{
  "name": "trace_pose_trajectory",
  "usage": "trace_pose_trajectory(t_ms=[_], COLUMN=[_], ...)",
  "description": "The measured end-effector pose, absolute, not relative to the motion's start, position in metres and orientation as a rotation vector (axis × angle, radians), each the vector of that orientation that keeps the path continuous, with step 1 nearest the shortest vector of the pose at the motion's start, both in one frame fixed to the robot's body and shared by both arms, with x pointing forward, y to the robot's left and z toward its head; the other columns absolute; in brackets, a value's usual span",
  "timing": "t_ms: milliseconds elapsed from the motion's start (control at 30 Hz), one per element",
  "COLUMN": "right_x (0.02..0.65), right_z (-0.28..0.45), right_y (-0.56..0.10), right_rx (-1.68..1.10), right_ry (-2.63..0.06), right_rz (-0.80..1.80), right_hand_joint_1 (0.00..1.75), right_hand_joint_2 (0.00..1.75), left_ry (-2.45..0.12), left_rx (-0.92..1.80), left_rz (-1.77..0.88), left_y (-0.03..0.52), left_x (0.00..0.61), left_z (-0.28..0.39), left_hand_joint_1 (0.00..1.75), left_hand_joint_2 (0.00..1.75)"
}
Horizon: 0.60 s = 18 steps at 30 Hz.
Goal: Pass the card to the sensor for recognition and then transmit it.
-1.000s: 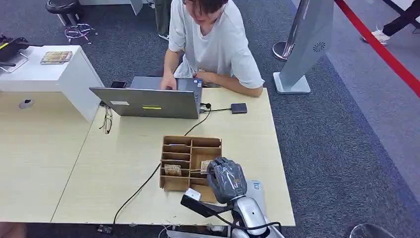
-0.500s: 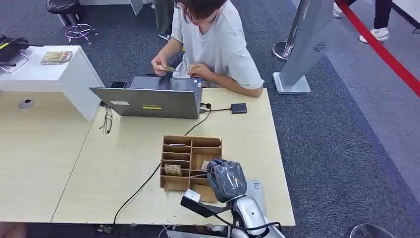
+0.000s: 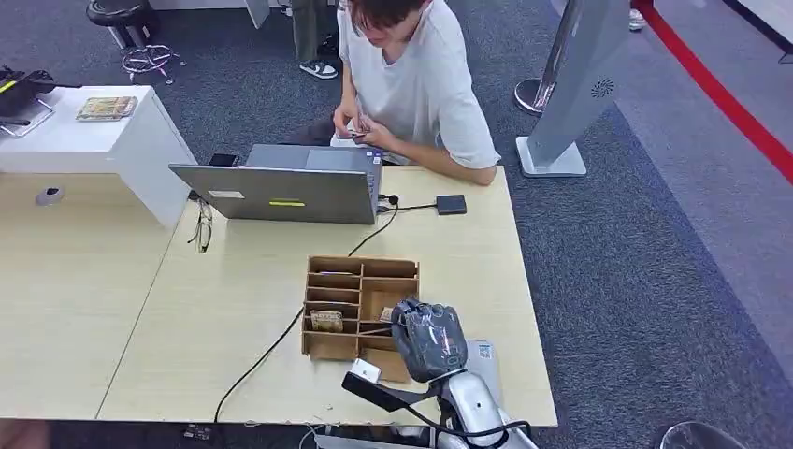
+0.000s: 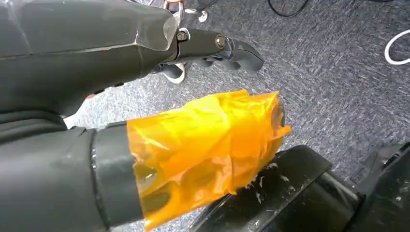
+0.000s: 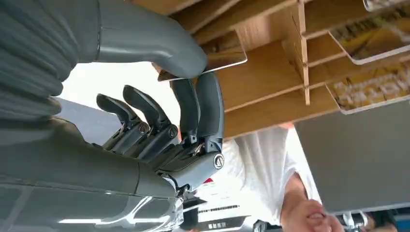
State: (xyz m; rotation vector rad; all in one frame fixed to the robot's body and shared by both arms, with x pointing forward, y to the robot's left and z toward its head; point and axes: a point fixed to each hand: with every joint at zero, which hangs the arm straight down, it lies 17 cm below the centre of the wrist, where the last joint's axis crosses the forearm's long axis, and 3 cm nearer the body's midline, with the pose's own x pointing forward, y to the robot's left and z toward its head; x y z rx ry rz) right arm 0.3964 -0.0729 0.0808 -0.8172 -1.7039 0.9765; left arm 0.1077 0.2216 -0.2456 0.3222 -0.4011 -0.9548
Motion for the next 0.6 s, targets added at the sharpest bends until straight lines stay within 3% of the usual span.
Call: trace_pose_trajectory(t_ms=[600], right_x=[0.385], right_z=[0.156], right_y=[-0.079], right_rx=[-0.837], right_ry=[-1.916], right_rz=[0.78], right_hand_joint_1=[1.73], right_hand_joint_2=[1.75], left_ry=[-0.384], left_rx=[0.323], left_rz=[-0.937], left_y=[0.227], left_x=[0.097], left_z=[-0.247], left_hand_joint_1=[0.0], left_hand_joint_2=[0.0])
